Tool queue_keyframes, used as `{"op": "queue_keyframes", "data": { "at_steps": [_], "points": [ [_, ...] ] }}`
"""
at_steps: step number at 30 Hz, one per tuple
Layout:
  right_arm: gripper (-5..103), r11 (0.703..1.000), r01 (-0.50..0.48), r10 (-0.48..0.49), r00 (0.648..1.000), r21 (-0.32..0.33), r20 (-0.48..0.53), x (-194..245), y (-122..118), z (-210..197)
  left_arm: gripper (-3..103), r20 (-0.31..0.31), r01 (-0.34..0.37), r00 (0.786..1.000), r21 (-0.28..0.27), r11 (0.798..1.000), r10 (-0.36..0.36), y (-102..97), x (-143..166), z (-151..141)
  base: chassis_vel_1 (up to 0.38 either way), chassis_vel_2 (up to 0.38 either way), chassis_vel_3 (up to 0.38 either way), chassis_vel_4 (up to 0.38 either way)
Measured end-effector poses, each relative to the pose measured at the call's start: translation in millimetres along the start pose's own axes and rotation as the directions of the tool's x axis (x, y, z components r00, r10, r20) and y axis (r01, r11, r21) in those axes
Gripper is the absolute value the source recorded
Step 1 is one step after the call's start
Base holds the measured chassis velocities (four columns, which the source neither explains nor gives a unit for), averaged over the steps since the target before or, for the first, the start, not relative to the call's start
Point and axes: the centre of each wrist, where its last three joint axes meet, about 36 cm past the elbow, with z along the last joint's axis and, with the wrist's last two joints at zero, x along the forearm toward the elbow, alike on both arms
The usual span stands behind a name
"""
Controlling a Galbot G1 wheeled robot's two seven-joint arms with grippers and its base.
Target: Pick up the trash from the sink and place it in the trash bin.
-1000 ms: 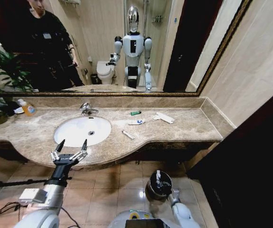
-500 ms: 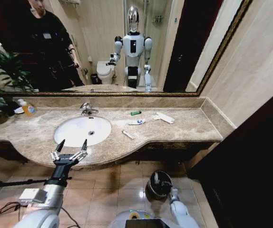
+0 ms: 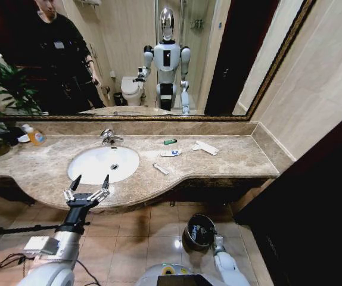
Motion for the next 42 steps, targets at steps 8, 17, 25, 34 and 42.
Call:
{"op": "queue_keyframes", "data": {
  "at_steps": [8,17,25,34,42],
  "points": [
    [85,1.0,0.0,0.0,1.0,-0.014,-0.013,4,-1,3,100,0.0,0.0,1.0,0.0,1.0,0.0,0.0,0,0,0.0,0.0,0.0,0.0],
    [100,0.999,0.006,-0.006,1.0,-0.035,-0.018,7,-3,1,100,0.0,0.0,1.0,0.0,1.0,0.0,0.0,0,0,0.0,0.0,0.0,0.0],
    [100,0.999,0.012,-0.013,1.0,-0.039,-0.022,9,-3,1,100,0.0,0.0,1.0,0.0,1.0,0.0,0.0,0,0,0.0,0.0,0.0,0.0],
    [100,0.999,0.011,-0.011,1.0,-0.041,-0.017,13,-5,0,100,0.0,0.0,1.0,0.0,1.0,0.0,0.0,0,0,0.0,0.0,0.0,0.0],
    [100,0.998,0.02,-0.018,0.999,-0.066,0.036,36,-12,-18,100,0.0,0.0,1.0,0.0,1.0,0.0,0.0,0,0,0.0,0.0,0.0,0.0]
  ]
}}
